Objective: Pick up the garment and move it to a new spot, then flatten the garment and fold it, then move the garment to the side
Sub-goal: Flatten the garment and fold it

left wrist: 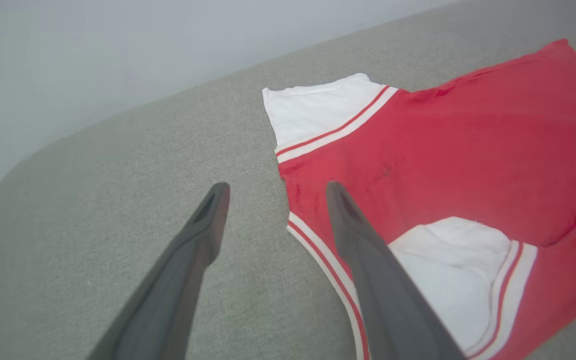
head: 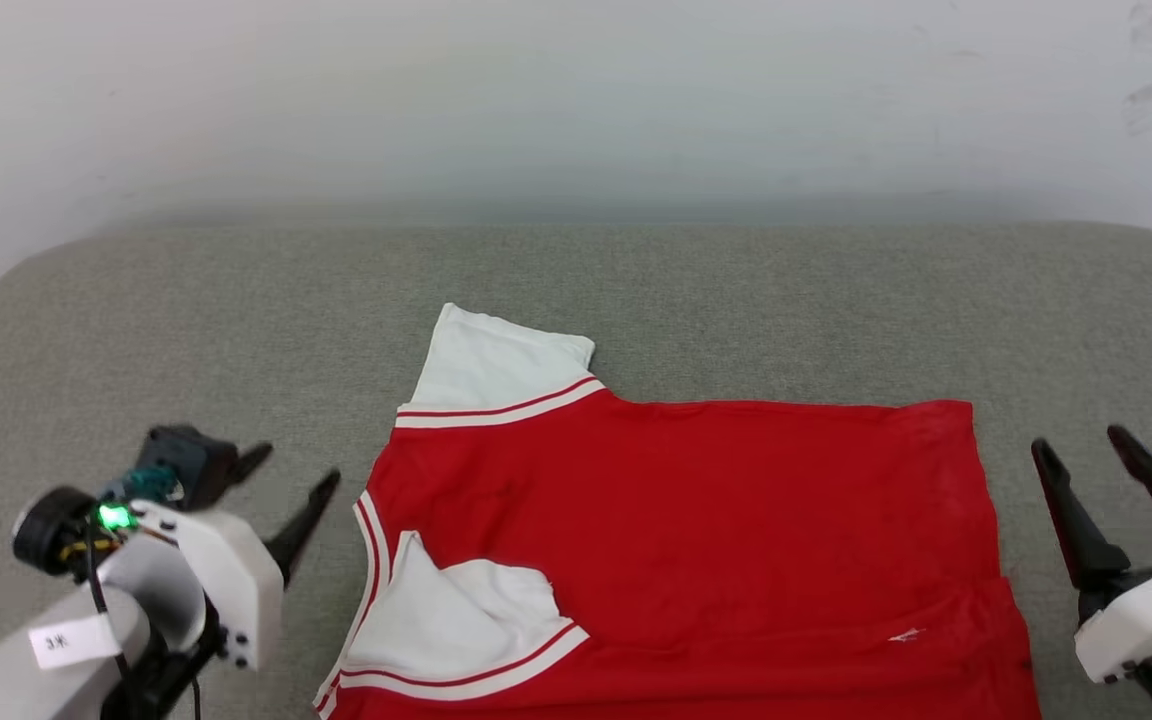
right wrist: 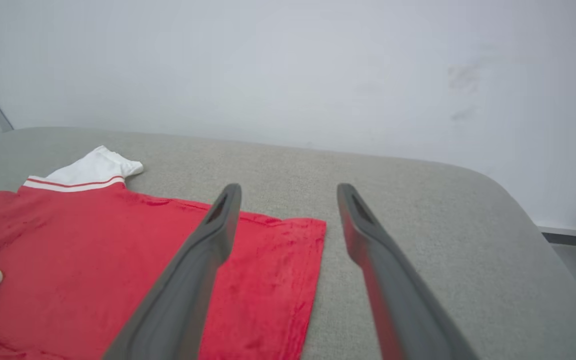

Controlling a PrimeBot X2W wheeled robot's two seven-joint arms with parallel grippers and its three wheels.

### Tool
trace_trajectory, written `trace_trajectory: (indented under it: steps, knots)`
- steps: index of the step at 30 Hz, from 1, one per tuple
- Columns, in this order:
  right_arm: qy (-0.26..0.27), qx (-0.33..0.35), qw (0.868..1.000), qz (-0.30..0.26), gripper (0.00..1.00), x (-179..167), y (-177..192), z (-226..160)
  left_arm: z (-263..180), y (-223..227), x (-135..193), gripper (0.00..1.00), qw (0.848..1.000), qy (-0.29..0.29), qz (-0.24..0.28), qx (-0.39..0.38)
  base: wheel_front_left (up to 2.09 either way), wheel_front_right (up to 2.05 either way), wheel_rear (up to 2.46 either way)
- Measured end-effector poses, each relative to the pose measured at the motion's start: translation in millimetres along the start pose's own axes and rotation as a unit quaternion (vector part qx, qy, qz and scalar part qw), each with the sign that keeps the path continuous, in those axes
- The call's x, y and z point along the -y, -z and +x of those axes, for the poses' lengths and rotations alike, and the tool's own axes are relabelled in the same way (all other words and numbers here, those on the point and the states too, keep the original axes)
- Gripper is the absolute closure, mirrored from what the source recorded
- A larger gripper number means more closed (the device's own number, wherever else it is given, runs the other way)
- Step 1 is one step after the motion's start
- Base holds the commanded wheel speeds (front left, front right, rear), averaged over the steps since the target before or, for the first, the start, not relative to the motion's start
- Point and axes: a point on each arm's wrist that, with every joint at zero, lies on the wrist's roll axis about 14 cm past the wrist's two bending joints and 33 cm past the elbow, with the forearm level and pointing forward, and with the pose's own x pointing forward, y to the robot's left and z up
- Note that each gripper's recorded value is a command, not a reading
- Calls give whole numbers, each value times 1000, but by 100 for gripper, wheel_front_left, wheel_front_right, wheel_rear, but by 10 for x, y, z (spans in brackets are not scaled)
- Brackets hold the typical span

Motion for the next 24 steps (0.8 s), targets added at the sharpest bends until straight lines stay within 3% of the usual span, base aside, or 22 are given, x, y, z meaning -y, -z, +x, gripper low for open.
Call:
trace_trajectory:
  steps: [5, 12, 24]
  knots:
    - [26, 89, 996, 9, 0, -42, -322, -13, 182, -413, -131, 0, 997, -25, 27, 67, 0, 0, 0]
    - [37, 113, 993, 10, 0, -183, -362, -28, 574, -749, -172, 0, 995, -12, 44, 87, 0, 0, 0]
    - [51, 93, 994, 0, 0, -83, -165, 214, 1517, -695, -319, 0, 996, 38, 38, -72, 0, 0, 0]
